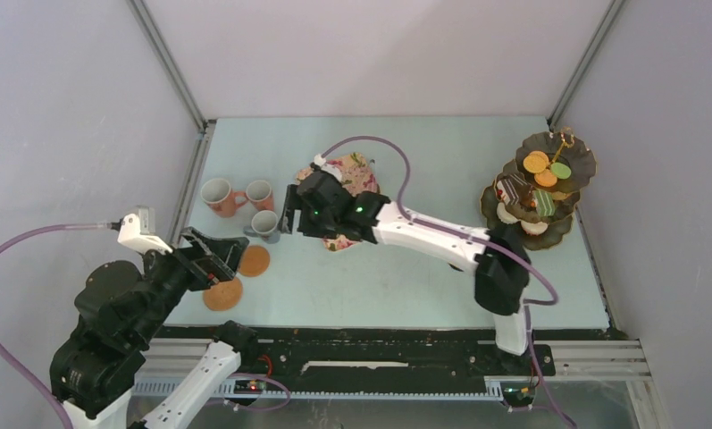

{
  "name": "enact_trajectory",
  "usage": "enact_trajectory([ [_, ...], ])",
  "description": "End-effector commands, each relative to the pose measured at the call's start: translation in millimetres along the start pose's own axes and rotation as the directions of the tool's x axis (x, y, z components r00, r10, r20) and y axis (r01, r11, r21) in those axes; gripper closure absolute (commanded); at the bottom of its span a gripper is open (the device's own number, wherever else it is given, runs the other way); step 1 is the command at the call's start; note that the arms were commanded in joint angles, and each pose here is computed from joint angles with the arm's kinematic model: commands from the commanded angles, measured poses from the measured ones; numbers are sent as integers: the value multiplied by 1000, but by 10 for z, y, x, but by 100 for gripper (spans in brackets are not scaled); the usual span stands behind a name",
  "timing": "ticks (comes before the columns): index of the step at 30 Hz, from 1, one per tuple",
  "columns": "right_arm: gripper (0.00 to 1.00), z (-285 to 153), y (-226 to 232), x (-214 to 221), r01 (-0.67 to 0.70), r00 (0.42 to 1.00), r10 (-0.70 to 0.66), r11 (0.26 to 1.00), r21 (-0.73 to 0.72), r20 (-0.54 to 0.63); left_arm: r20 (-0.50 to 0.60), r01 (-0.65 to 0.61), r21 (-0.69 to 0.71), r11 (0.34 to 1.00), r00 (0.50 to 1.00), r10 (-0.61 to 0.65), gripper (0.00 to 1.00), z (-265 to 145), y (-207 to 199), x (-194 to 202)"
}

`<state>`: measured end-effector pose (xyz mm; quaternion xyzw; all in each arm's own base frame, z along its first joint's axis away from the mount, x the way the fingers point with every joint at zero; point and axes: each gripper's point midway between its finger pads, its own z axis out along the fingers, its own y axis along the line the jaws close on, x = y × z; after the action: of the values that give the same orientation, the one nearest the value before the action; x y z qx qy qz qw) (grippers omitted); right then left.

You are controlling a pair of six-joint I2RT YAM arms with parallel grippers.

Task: Serve the afternoon tea
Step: Pick up the cup at the center of the board.

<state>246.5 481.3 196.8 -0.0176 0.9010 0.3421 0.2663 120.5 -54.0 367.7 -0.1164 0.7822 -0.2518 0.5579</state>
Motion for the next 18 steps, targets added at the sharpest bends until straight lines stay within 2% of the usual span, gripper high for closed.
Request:
enact_trajectory([
  [1,18,453,99,-129,-193,981,193,981,4,21,30,-51,-41,998,998,52,2,-103,115,-37],
  [8,20,1052,-80,-55,-267,962,271,958,104,-19,23,-50,-15,999,998,50,2,-131,82,-9],
  [13,24,1284,-196,-2,-327,943,332,937,127,-25,16,-57,-23,998,998,58,2,-167,121,26],
  [18,28,1439,-238,18,-322,944,329,934,151,-19,12,-54,-21,998,998,54,2,-193,149,75],
])
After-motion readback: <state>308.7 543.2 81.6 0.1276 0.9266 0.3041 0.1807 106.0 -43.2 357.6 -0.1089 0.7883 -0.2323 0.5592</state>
